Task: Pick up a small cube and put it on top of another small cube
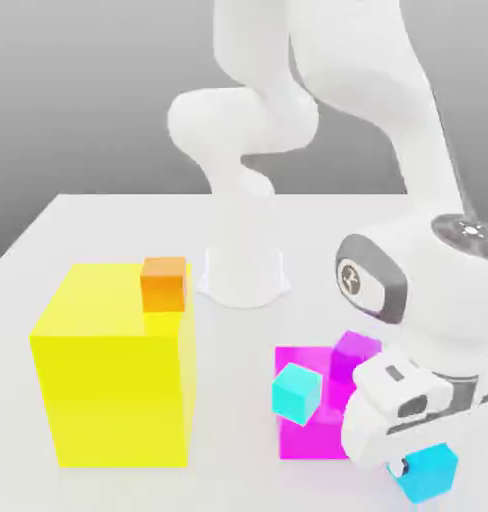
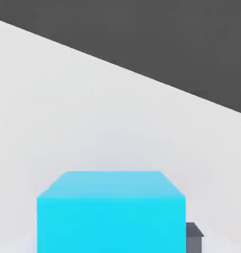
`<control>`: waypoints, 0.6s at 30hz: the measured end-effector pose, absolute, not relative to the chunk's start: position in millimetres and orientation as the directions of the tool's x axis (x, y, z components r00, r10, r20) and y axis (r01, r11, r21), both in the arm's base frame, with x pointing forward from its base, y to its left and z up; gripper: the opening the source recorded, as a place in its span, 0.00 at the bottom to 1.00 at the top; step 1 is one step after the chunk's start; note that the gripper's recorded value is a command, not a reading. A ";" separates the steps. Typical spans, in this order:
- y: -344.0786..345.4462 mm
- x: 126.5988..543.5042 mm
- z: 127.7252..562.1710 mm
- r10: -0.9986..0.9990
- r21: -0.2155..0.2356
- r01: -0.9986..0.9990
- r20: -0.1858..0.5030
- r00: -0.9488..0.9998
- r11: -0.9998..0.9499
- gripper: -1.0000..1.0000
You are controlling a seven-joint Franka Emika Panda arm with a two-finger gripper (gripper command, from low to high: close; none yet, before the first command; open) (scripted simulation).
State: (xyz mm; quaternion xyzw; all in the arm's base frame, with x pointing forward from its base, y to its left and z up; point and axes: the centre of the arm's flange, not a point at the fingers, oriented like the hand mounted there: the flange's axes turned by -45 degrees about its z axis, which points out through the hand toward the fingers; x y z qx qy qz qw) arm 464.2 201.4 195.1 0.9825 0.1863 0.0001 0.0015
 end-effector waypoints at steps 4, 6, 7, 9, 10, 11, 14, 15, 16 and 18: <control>192.1 443.2 229.0 0.423 0.032 0.423 -0.009 0.906 -0.906 0.00; 186.8 430.9 244.3 0.451 0.042 0.451 -0.013 0.892 -0.891 0.00; 184.8 424.1 251.5 0.466 0.045 0.466 -0.015 0.885 -0.883 0.00; 179.7 410.6 265.4 0.494 0.048 0.494 -0.017 0.869 -0.868 0.00; 177.2 403.5 271.9 0.508 0.048 0.508 -0.018 0.861 -0.860 0.00; 174.0 396.6 278.2 0.520 0.047 0.520 -0.018 0.854 -0.853 0.00; 164.9 375.0 295.3 0.557 0.037 0.557 -0.016 0.831 -0.830 0.00; 162.1 367.4 300.4 0.570 0.032 0.570 -0.014 0.822 -0.821 0.00; 159.4 359.8 305.2 0.583 0.025 0.583 -0.012 0.813 -0.812 0.00; 154.0 344.0 314.0 0.609 0.009 0.609 -0.006 0.793 -0.793 0.00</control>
